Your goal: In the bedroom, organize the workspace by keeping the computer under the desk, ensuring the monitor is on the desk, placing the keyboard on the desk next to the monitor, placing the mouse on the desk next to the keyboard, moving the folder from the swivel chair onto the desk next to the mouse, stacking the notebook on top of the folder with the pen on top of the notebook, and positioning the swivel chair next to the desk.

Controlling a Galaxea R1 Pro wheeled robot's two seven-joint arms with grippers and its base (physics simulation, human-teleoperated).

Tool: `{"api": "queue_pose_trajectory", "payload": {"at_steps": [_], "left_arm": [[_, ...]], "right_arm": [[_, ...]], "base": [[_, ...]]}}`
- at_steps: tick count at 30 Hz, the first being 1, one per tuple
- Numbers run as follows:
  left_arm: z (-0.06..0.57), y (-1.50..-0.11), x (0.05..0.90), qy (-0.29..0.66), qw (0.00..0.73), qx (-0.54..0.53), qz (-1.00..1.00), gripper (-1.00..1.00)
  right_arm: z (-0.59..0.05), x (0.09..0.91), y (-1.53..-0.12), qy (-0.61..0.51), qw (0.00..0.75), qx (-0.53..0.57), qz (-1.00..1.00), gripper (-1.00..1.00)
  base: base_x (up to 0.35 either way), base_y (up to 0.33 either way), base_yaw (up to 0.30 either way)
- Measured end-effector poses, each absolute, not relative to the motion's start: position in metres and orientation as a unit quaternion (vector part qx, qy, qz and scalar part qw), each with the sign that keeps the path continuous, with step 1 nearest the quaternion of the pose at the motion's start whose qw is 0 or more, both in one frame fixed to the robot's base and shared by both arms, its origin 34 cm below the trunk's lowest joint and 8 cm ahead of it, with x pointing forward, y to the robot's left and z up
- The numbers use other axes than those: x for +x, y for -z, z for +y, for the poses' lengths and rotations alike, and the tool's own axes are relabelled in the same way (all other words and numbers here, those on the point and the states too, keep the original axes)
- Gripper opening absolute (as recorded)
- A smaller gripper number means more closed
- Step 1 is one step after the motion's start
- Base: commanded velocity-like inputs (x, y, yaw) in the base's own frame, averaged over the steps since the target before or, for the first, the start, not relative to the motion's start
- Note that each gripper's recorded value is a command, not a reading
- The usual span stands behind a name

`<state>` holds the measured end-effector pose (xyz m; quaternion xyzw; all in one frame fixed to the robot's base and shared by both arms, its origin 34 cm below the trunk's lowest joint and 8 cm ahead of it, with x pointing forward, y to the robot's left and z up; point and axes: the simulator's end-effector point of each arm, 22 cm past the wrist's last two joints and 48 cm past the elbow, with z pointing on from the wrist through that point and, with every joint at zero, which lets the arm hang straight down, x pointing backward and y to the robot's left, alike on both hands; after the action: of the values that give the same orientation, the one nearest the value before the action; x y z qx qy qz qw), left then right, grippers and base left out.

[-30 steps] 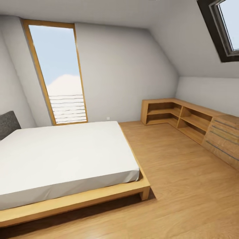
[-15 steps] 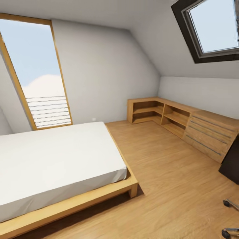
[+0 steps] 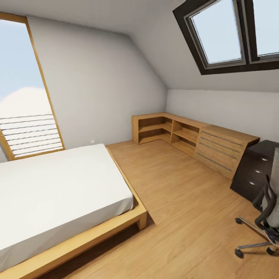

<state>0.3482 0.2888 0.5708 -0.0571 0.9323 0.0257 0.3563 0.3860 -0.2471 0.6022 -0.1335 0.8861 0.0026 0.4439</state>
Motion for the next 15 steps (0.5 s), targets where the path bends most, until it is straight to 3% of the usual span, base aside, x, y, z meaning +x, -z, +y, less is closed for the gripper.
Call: {"api": "queue_pose_trajectory", "payload": {"at_steps": [15], "left_arm": [[0.2888, -0.5704, 0.3475, -0.026, 0.355, -0.057, 0.933, 1.00]], "right_arm": [[-0.2510, 0.3859, -0.6020, 0.004, 0.443, -0.132, 0.887, 1.00]], "base": [[0.000, 0.000, -0.300]]}}
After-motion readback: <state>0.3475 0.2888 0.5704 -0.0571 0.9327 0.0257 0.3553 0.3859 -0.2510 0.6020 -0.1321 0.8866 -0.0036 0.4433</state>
